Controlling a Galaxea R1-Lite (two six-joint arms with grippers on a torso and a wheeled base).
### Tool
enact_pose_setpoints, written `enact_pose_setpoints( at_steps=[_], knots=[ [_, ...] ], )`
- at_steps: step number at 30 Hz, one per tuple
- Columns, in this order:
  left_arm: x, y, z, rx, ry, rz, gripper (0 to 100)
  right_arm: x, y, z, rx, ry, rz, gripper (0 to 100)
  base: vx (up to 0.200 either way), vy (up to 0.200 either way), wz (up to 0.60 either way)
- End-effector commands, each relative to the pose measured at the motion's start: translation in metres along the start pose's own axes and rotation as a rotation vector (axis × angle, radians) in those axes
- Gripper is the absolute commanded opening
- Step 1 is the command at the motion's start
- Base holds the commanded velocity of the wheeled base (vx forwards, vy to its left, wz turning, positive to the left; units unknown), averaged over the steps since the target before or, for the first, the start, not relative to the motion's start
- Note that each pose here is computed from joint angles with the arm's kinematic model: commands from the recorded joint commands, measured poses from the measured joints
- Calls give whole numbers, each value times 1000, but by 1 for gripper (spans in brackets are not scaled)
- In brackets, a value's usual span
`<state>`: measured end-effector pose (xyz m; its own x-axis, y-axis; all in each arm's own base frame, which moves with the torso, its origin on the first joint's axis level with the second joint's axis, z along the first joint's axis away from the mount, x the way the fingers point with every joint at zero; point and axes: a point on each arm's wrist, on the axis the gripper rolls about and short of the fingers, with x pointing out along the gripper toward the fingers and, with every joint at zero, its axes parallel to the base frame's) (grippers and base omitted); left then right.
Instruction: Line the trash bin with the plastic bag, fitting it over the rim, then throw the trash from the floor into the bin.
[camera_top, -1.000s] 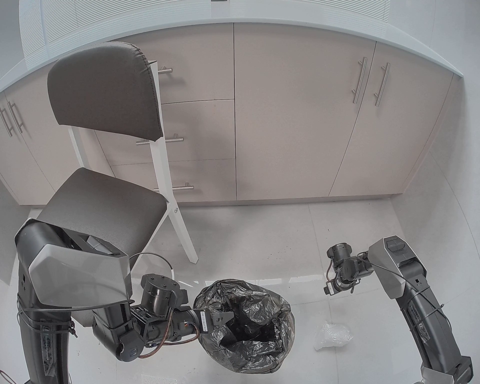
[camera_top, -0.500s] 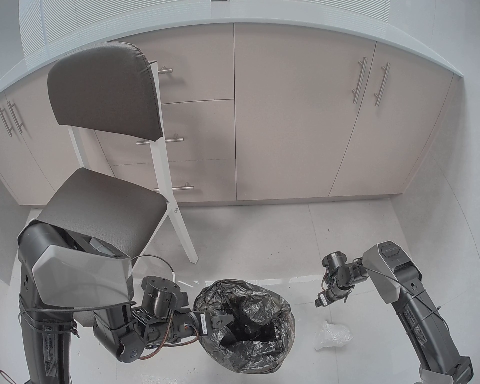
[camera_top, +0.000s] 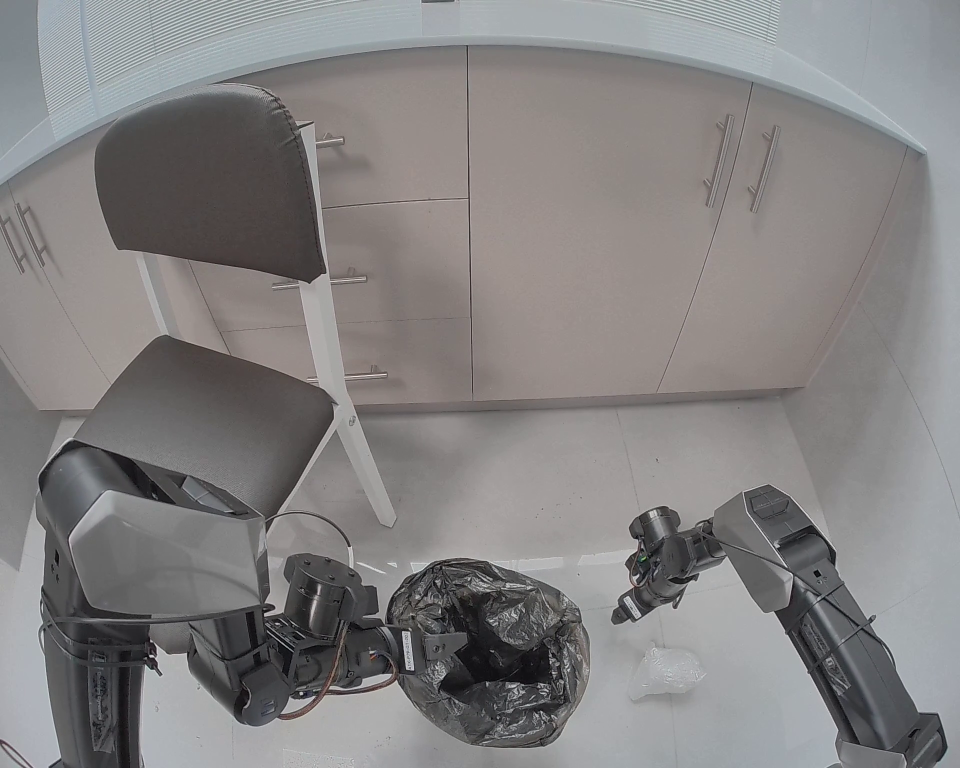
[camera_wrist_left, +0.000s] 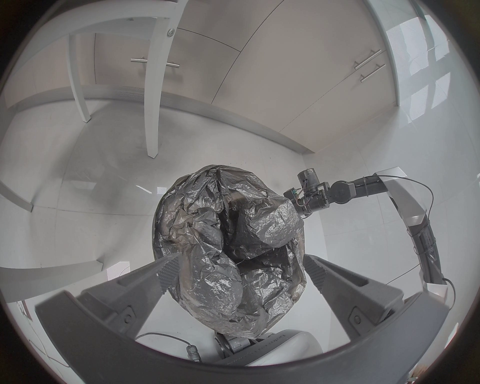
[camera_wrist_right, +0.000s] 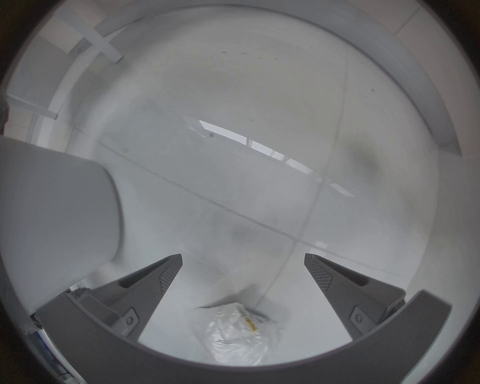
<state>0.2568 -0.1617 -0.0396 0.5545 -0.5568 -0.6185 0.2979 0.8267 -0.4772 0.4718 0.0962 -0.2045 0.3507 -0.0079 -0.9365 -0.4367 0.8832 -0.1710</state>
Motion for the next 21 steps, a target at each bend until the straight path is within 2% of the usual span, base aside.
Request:
enact_pose_setpoints(
  at_steps=[1, 4, 7, 13, 17, 21],
  knots=[
    [1, 1, -2, 1, 6, 3, 100, 0, 2, -1, -9, 5, 16, 100, 0, 0, 0],
    [1, 1, -1, 1, 4, 3, 100, 0, 3, -11, -43, 95, 67, 100, 0, 0, 0],
    [2, 1, -2, 3, 8, 4, 100, -1, 5, -17, -47, 143, 112, 100, 0, 0, 0],
    [3, 0, -4, 10, 14, 2, 100, -1, 7, -18, -83, 150, 134, 100, 0, 0, 0],
    [3, 0, -5, 35, 18, 4, 100, -3, 10, -25, -91, 210, 195, 100, 0, 0, 0],
    [5, 1, -5, 37, 12, 15, 100, -4, 11, -29, -91, 245, 207, 100, 0, 0, 0]
  ],
)
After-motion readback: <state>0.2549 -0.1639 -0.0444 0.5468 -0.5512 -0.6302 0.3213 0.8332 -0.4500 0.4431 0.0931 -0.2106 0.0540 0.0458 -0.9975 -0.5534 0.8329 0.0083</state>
